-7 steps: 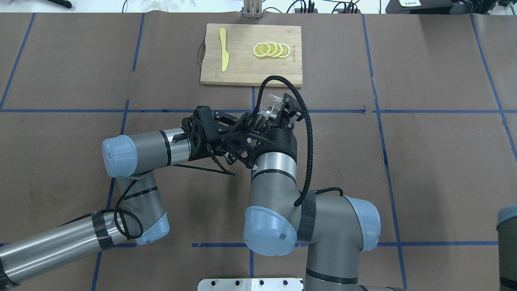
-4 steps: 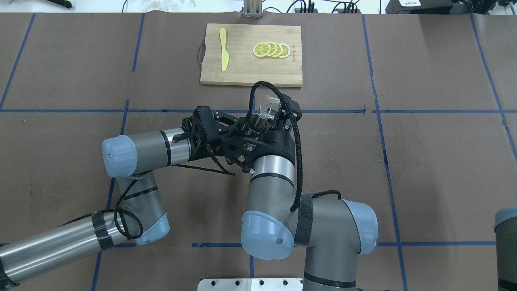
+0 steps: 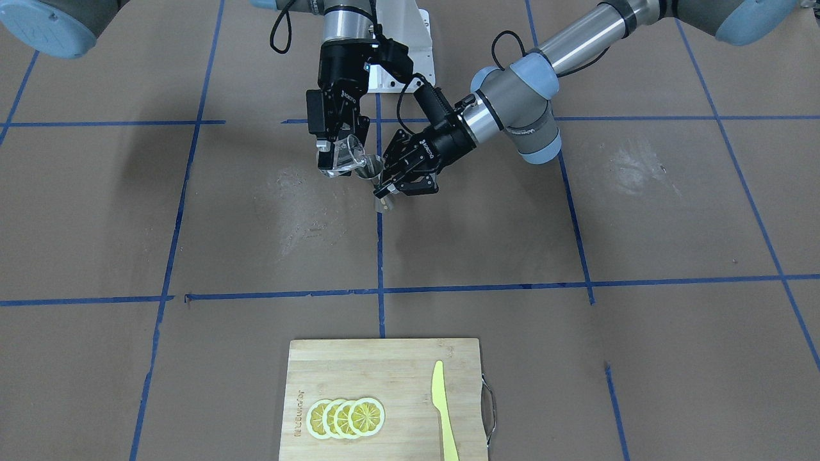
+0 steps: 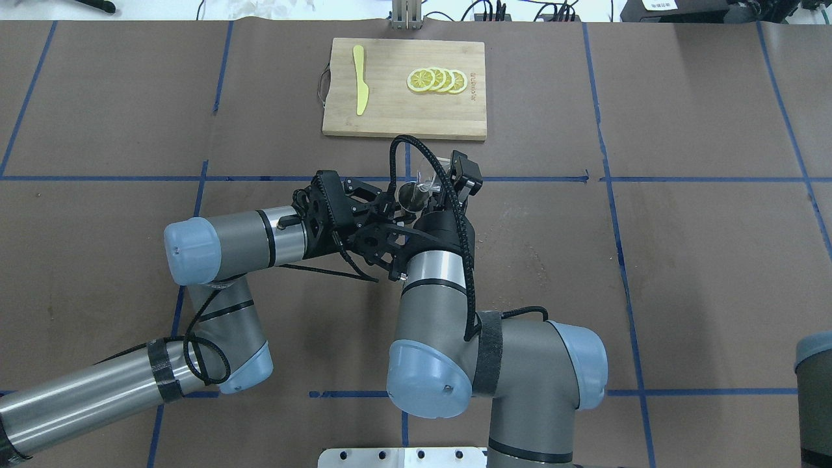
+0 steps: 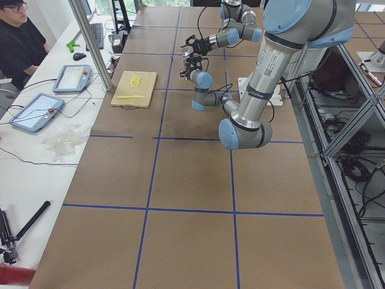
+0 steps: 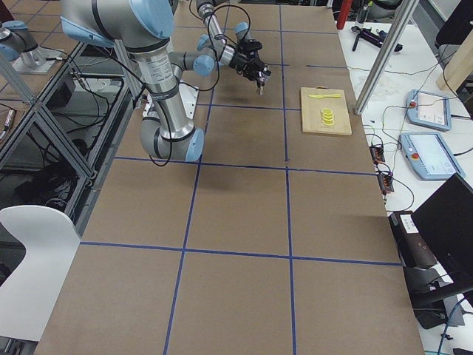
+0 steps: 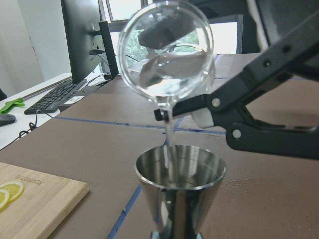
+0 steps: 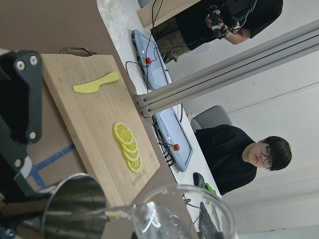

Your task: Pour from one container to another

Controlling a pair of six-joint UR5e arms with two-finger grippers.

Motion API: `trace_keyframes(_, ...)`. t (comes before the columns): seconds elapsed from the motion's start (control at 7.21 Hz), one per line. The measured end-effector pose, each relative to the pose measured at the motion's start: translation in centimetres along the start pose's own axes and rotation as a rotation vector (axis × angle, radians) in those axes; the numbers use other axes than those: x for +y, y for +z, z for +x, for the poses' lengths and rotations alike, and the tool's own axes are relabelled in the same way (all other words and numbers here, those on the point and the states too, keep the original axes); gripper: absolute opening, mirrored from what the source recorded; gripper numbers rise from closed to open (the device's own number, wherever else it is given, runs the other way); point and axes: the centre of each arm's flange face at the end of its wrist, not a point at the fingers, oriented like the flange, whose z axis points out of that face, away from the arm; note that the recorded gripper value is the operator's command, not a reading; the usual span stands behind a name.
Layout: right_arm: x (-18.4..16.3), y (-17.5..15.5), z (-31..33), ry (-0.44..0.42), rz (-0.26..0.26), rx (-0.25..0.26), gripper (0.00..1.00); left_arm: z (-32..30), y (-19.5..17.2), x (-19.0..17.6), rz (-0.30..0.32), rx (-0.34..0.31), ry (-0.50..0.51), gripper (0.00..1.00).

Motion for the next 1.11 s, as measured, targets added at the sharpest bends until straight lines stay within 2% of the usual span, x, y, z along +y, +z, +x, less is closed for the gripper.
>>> trace_keyframes(1.11, -0.1, -0.04, 0.19, -0.084, 0.003, 0.015, 0.0, 0.0, -0.01, -0.01, 0.001, 0.0, 0.0, 0.0)
